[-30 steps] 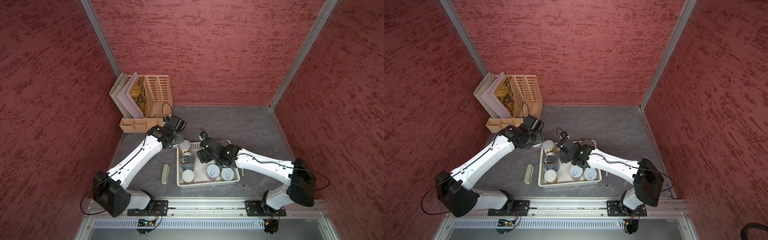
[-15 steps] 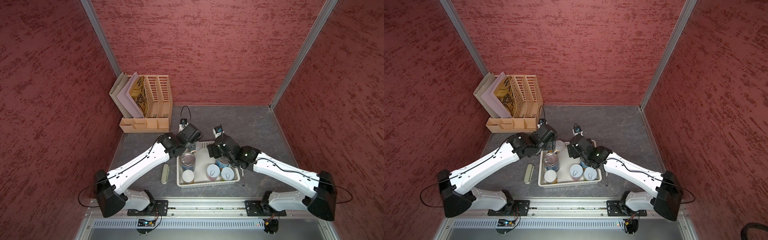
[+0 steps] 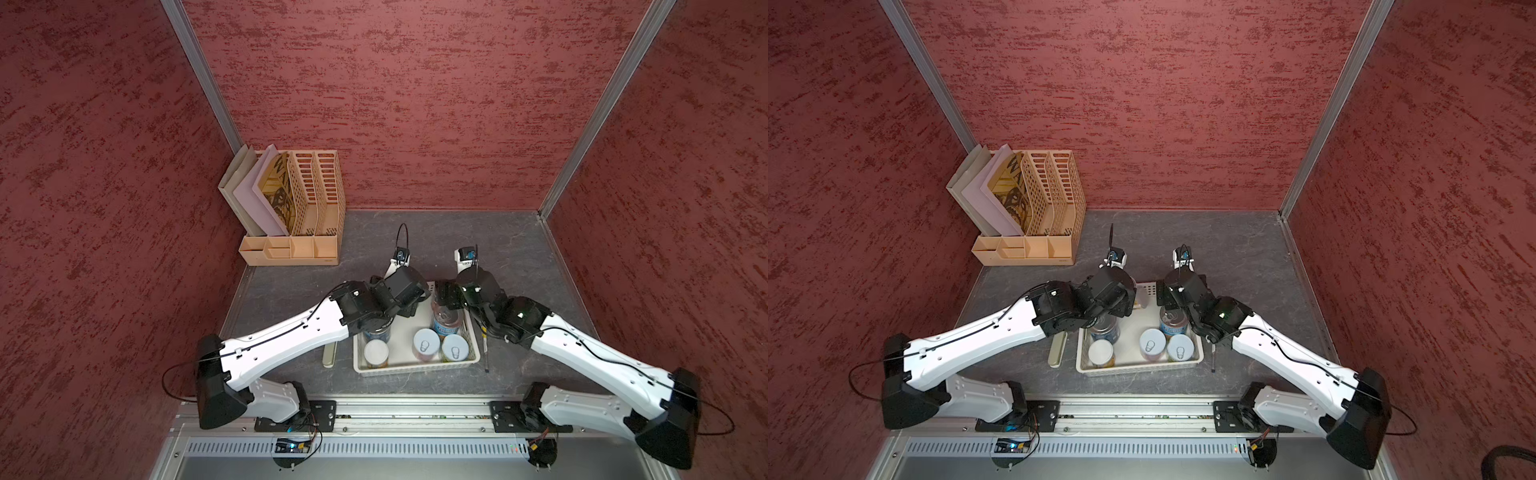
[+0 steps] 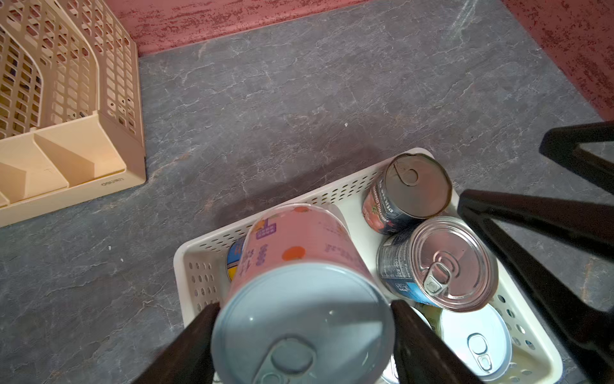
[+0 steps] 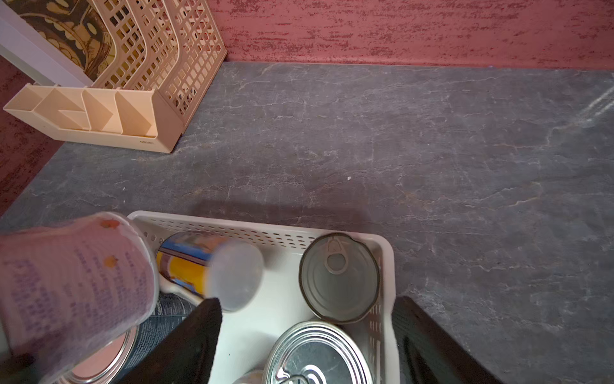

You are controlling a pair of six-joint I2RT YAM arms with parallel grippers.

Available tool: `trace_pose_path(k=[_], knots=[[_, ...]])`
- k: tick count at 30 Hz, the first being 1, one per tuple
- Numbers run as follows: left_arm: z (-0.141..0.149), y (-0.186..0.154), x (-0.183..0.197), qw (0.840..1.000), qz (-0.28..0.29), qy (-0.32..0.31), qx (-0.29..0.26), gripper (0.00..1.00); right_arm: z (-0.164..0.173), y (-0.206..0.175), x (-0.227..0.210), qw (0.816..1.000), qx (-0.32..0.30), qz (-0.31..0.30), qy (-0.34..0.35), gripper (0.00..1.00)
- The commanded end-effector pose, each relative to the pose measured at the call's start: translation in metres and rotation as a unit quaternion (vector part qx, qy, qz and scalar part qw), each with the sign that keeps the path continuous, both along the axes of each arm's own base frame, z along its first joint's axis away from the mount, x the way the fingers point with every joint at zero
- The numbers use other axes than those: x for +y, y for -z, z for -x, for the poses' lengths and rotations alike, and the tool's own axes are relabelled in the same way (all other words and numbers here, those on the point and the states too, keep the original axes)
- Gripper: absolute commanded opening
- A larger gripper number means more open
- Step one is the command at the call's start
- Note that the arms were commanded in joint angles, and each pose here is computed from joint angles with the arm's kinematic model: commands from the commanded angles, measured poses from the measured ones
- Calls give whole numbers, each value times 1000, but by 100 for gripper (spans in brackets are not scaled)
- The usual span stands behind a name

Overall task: Put the canned food in the basket
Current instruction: Place the canned food in the basket.

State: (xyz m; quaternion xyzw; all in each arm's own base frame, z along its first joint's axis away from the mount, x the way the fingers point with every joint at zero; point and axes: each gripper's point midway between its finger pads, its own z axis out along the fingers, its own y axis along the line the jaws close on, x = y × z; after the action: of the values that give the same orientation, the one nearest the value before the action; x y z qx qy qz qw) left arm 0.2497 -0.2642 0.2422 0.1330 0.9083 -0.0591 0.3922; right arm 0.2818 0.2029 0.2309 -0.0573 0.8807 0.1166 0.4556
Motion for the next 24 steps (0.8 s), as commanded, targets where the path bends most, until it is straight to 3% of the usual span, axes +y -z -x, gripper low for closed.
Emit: trace_pose_path(k=[1, 4, 12, 18, 24], knots=[[-12, -22, -13, 999, 35, -3, -32, 38, -4, -1, -7, 1000, -5, -9, 18, 86], [-20, -13, -6, 999, 32, -24, -19, 37, -6, 4, -4, 1000, 5, -11, 14, 86], [-14, -14, -10, 998, 63, -3, 1, 37, -7, 7, -3, 1000, 12, -14, 11, 85], [18, 9, -21, 992, 84, 1, 93, 39, -8, 8, 1, 1000, 17, -19, 1, 85], [31, 51, -26, 989, 34, -12, 145, 38, -8, 9, 4, 999, 23, -26, -6, 85]])
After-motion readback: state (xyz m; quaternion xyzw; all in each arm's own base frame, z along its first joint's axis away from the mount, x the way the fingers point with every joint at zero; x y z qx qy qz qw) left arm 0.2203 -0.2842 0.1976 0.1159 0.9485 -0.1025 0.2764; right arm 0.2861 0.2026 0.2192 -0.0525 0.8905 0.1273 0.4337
